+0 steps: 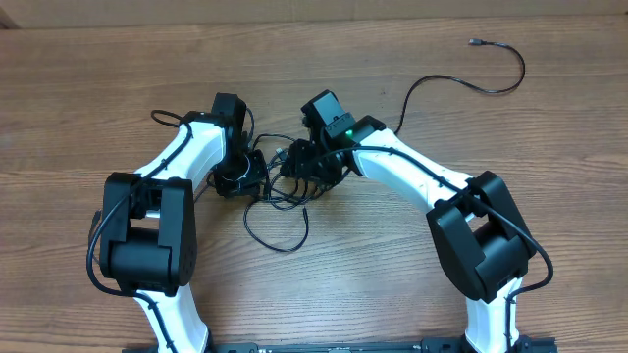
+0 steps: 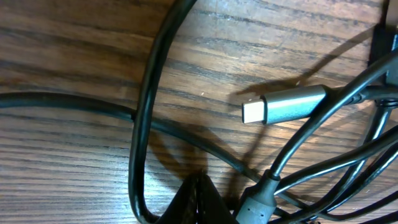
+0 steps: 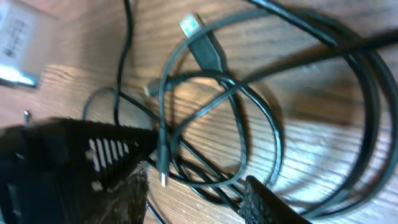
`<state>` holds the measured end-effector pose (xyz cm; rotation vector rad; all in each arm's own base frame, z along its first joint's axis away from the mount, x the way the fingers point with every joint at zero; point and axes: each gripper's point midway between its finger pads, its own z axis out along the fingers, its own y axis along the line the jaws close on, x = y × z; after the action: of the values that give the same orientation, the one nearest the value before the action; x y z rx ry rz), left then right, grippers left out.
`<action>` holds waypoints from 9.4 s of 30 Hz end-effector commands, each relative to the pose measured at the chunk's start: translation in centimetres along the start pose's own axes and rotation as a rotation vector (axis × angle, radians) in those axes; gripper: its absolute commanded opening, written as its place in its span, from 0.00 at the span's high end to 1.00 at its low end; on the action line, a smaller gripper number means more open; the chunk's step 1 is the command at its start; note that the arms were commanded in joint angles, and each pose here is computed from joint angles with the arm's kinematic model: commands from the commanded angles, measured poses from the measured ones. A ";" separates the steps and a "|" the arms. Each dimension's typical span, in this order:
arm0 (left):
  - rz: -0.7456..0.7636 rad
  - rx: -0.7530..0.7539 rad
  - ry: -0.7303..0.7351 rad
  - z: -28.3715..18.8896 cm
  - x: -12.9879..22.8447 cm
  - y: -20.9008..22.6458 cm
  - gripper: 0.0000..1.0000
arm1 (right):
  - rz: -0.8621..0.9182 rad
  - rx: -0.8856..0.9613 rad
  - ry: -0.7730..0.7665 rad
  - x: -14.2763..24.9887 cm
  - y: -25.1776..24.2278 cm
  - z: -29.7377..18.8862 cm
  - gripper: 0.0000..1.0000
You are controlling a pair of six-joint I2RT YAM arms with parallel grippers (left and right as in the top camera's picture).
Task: Untangle cables
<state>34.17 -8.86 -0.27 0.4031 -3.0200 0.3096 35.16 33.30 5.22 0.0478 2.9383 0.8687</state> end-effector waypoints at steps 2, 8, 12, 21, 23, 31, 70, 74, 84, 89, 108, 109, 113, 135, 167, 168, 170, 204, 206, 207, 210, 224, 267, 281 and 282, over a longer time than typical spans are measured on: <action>-0.005 -0.077 0.048 2.0 1.3 2.0 0.93 | 0.085 -0.006 -0.022 -0.8 -0.1 2.0 0.55; -0.004 -0.078 0.050 2.0 1.3 2.0 0.92 | 0.152 -0.087 0.072 0.3 0.4 4.5 0.63; -0.004 -0.078 0.048 2.1 1.3 2.0 0.91 | 0.234 -0.063 0.095 0.6 -1.0 6.7 0.64; -0.002 -0.092 0.035 2.0 1.0 2.2 0.92 | 0.207 -0.064 0.111 0.8 -1.7 8.1 0.96; -0.002 -0.091 0.032 2.1 0.9 2.2 0.92 | 0.179 -0.088 0.102 0.3 -1.1 7.3 0.96; -0.004 -0.088 0.027 2.7 1.1 2.4 0.92 | -0.054 -0.256 0.017 -1.5 4.3 -0.8 0.96; -0.005 -0.090 0.031 2.8 1.2 2.5 0.92 | -0.425 -0.916 -0.154 -6.8 8.0 -25.2 0.96; -0.005 -0.089 0.028 2.8 1.2 2.4 0.91 | -0.464 -0.961 -0.142 -6.7 7.3 -26.9 0.96; -0.005 -0.089 0.028 2.8 1.2 2.4 0.91 | -0.389 -0.965 -0.161 -8.2 6.3 -28.6 0.96; -0.005 -0.088 0.028 2.8 1.2 2.4 0.91 | -0.338 -0.934 -0.217 -9.5 5.5 -28.6 0.96; -0.020 -0.078 0.009 2.8 0.7 2.2 0.92 | 0.008 -0.816 -0.103 -7.9 10.0 -21.7 0.96; -0.020 -0.078 0.009 2.8 0.7 2.2 0.92 | -0.020 -0.841 -0.112 -8.0 10.5 -22.3 0.96; -0.019 -0.078 0.010 2.8 0.7 2.2 0.92 | -0.099 -0.933 -0.164 -8.6 12.1 -25.0 0.96; -0.018 -0.074 0.002 2.8 0.5 2.1 0.93 | 0.111 -0.844 -0.281 -13.1 6.5 -25.7 0.96; -0.016 -0.071 -0.011 2.8 0.2 2.0 0.92 | 0.894 -0.218 -0.839 -11.9 -37.8 -39.8 0.96; -0.015 -0.071 -0.012 2.8 0.2 2.0 0.92 | 0.954 -0.176 -0.856 -10.8 -39.7 -40.3 0.96; -0.016 -0.070 -0.013 2.8 0.2 2.0 0.92 | 1.063 -0.104 -0.884 -8.3 -43.0 -41.3 0.96; -0.015 -0.069 -0.017 2.8 0.1 1.9 0.96 | 1.000 0.224 -0.691 -7.0 -41.1 -35.6 0.19; -0.014 -0.068 -0.019 2.8 0.0 1.9 0.96 | 0.934 0.226 -0.632 -7.9 -38.5 -33.5 0.21; -0.014 -0.068 -0.020 2.8 0.0 1.9 0.96 | 0.868 0.228 -0.589 -8.5 -36.5 -31.9 0.22; -0.014 -0.068 -0.020 2.8 0.0 1.9 0.96 | 0.700 0.231 -0.493 -9.6 -31.4 -28.2 0.22; -0.027 -0.051 0.003 2.0 0.0 1.8 0.96 | 0.233 0.225 -0.244 -7.6 -14.0 -15.3 0.21; -0.167 0.045 -0.354 -2.5 -4.7 -11.7 0.40 | 0.054 0.329 -0.279 -7.0 -11.0 -12.6 0.00; -0.157 0.089 -0.406 -0.3 -5.3 -11.6 0.40 | 0.055 0.331 -0.274 -6.9 -11.0 -12.5 0.00; -0.157 0.089 -0.407 -0.1 -5.3 -11.5 0.39 | 0.055 0.331 -0.274 -6.9 -11.0 -12.5 0.00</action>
<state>42.64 -18.77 2.00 0.7691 -3.3399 0.4245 40.75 17.10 10.30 0.2565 2.7988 0.3603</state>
